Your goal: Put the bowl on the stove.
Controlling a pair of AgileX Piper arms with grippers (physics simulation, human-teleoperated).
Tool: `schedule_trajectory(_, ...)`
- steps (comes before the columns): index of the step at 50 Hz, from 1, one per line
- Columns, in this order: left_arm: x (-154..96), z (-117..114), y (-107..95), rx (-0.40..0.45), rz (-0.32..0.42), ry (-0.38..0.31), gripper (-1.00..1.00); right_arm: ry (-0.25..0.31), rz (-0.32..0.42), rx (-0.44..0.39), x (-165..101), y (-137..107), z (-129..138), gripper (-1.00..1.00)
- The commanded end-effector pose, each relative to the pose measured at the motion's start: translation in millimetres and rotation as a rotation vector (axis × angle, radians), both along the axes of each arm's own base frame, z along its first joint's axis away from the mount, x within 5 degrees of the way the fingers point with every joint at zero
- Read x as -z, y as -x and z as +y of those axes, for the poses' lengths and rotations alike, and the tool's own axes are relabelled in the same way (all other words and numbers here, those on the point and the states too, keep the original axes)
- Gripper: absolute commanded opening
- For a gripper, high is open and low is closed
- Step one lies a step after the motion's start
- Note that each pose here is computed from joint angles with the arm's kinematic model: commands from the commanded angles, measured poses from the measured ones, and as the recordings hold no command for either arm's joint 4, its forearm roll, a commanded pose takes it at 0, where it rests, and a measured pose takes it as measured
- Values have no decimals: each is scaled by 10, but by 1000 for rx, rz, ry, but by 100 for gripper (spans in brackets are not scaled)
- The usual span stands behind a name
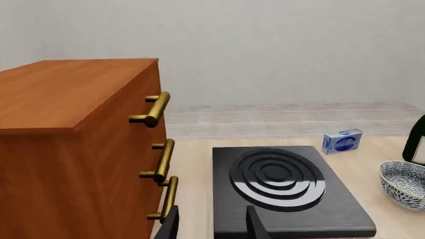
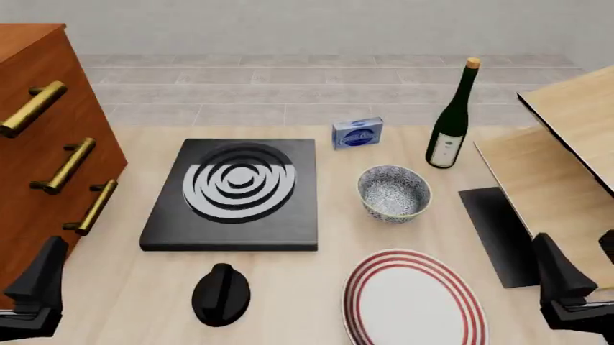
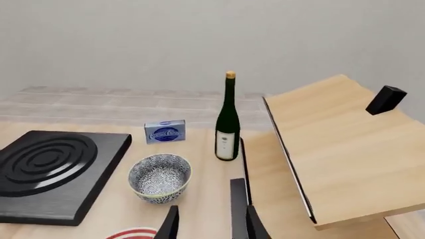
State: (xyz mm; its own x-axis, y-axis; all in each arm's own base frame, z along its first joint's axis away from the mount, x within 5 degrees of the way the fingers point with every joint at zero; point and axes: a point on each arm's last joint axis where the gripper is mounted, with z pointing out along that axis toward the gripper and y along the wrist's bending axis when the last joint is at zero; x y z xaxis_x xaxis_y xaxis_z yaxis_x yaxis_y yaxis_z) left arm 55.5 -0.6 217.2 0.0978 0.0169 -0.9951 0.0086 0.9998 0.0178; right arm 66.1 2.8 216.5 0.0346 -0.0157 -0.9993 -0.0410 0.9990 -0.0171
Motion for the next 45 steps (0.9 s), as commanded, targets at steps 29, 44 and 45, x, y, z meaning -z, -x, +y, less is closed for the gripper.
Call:
schedule_trajectory(29, -119, -35, 24, 65, -15, -12, 100, -27, 254, -93, 89, -768, 173, 100)
schedule_trajectory(44, -105, -33, 20, 60, -16, -13, 100, -48, 356, -84, 239, -1271, 241, 100)
schedule_trajectory(45, -104, -32, 20, 59, -15, -11, 100, -48, 355, -84, 233, -1288, 242, 100)
